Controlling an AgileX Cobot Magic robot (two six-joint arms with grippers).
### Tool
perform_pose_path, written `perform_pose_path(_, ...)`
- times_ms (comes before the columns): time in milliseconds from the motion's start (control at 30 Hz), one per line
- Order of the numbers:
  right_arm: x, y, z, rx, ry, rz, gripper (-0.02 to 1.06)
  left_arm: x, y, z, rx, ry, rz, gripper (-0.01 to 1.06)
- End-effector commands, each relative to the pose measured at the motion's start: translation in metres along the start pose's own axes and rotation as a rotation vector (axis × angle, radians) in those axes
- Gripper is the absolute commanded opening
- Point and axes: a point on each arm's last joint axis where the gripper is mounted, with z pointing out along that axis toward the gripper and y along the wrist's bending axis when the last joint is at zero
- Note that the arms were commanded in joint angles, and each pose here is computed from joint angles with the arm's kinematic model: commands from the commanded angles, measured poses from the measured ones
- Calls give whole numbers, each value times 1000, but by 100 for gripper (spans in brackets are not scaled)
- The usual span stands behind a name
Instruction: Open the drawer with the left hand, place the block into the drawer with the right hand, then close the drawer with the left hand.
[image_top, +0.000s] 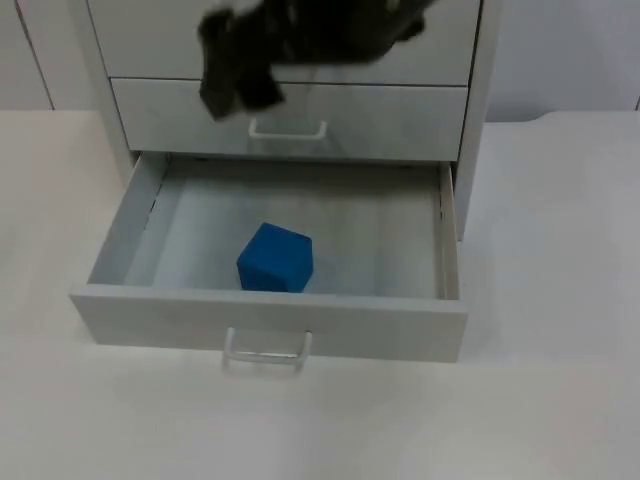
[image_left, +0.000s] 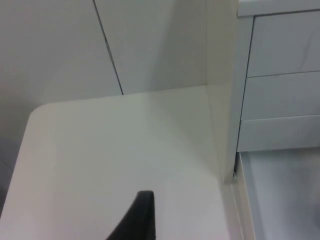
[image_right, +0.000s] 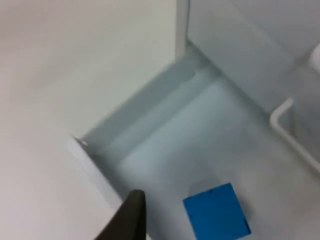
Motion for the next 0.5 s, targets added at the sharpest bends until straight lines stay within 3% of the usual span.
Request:
perform_pose_path(0,-5,2,-26,-5,-32,15,104,-1,1,-2,-6,-6,-2,105)
perform_pose_path(200,-14,-1,-92,21,-153,6,104,-1,1,-2,-6,-6,-2,105)
perform_pose_path(333,-18,-8,-126,90,-200,-1,104,-1,1,-2,-6,-4,-2,105)
perform_pose_path(467,-20,-31,-166,206,-262,43,104,-2,1,-2,-6,-11,-2,105)
